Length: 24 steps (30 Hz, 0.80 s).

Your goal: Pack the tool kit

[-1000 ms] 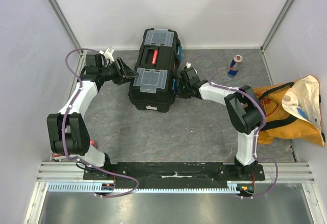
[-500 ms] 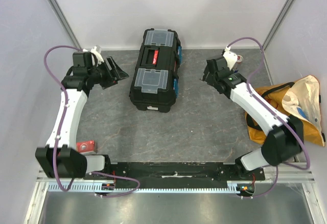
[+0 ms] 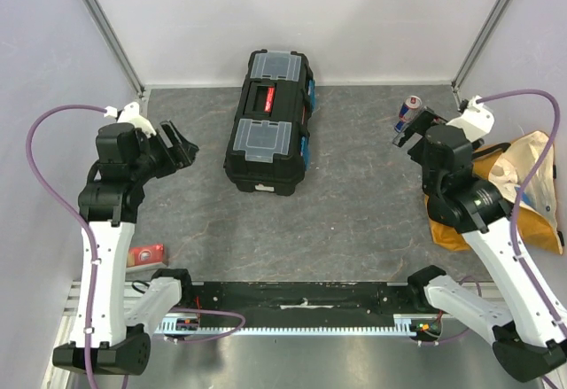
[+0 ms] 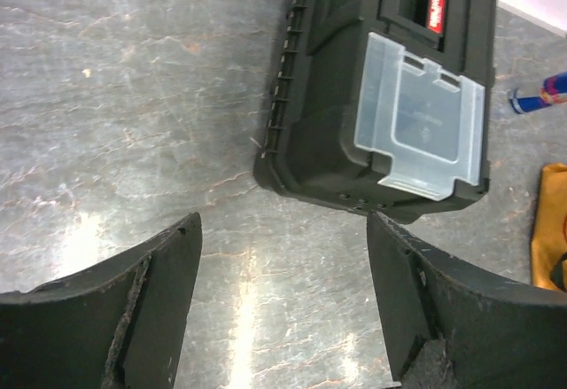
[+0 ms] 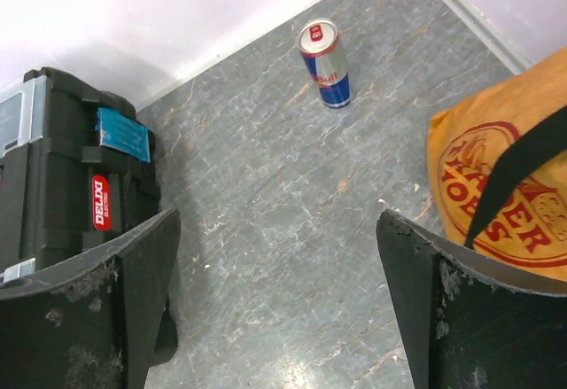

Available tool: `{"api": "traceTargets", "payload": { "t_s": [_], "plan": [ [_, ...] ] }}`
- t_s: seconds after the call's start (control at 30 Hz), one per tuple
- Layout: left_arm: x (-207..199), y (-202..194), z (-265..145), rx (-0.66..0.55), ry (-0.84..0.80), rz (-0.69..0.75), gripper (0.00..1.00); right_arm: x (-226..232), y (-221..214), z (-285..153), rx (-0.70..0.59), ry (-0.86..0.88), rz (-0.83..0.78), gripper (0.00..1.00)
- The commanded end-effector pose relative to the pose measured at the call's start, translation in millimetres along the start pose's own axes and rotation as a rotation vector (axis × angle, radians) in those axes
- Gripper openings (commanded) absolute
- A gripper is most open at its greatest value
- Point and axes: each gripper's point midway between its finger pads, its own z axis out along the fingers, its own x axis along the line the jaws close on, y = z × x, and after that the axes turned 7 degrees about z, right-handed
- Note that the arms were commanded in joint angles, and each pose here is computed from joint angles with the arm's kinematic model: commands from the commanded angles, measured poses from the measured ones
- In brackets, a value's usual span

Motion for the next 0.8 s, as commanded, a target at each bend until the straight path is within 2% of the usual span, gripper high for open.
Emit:
{"api": "traceTargets", "payload": {
  "t_s": [0.0, 0.3, 0.77],
  "plan": [
    [19, -11, -10, 0.001, 0.085, 0.058, 0.80, -12, 21, -11, -0.084, -0.011, -0.013, 0.98],
    [19, -8, -28, -0.037, 0.107, 0.062, 0.81, -3, 72, -45, -0.190, 0.082, 0.040, 0.98],
    [13, -7, -33, -0.033, 0.083, 0.084, 0.87, -2, 80, -53, -0.204, 0.103, 0.082, 0.98]
  ]
}}
